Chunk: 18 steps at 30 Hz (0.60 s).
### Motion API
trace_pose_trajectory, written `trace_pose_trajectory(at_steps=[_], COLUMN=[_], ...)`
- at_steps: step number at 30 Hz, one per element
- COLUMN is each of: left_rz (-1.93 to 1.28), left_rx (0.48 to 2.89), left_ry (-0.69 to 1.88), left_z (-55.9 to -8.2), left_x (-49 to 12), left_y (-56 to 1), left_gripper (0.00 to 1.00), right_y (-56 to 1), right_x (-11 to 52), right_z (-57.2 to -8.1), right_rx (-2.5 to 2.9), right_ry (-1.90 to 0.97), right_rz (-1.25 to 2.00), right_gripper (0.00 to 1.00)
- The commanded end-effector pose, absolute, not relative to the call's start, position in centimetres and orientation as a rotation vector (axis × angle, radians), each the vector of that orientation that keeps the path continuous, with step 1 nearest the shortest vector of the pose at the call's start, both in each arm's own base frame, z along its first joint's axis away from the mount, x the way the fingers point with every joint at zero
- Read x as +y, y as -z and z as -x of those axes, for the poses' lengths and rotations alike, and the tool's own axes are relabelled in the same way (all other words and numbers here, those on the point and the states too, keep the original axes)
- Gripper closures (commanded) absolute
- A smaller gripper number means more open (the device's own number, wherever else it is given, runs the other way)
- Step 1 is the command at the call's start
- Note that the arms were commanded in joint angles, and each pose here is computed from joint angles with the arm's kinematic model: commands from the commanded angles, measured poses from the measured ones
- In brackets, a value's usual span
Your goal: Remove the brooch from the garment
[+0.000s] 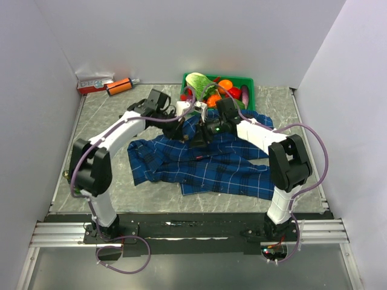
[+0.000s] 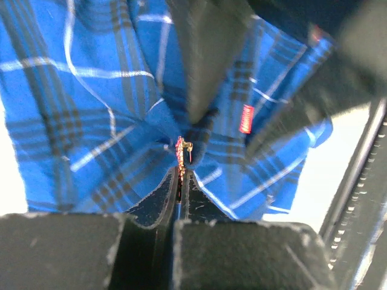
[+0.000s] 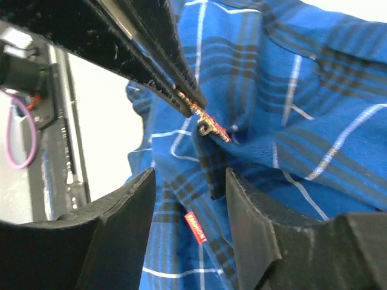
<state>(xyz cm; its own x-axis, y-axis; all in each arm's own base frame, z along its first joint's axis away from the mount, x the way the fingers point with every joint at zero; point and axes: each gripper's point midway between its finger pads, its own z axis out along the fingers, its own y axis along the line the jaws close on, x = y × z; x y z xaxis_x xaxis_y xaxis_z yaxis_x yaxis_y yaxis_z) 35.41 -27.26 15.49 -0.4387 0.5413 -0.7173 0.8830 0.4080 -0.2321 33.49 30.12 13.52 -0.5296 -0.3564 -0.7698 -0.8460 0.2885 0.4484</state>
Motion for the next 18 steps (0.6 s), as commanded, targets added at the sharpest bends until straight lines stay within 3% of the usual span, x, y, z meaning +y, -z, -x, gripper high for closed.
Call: trace_pose_trajectory(at_steps=[1,10,18], left_rz=[-1.103,-0.962,-0.903], left_rx=[1.955,1.930,1.942], left_ry=[0.926,1.108,1.180], left_z=[-34.5,-32.3,-31.9], left_x=[-28.1,-28.5,-28.5], left_y=[-19.7,-19.2,-19.0], left_gripper=[0.99,0.99,0.99], right_y=[-18.1,-17.7,-17.0], right_x=[30.8,31.4,31.6], right_z=[-33.5,-33.7,-33.4], right_rx=[1.822,1.799,1.800], right_ry=[-1.239,-1.293,-1.365], right_rz=[1.110,1.115,1.129], right_gripper=[0.42,0.44,0.52])
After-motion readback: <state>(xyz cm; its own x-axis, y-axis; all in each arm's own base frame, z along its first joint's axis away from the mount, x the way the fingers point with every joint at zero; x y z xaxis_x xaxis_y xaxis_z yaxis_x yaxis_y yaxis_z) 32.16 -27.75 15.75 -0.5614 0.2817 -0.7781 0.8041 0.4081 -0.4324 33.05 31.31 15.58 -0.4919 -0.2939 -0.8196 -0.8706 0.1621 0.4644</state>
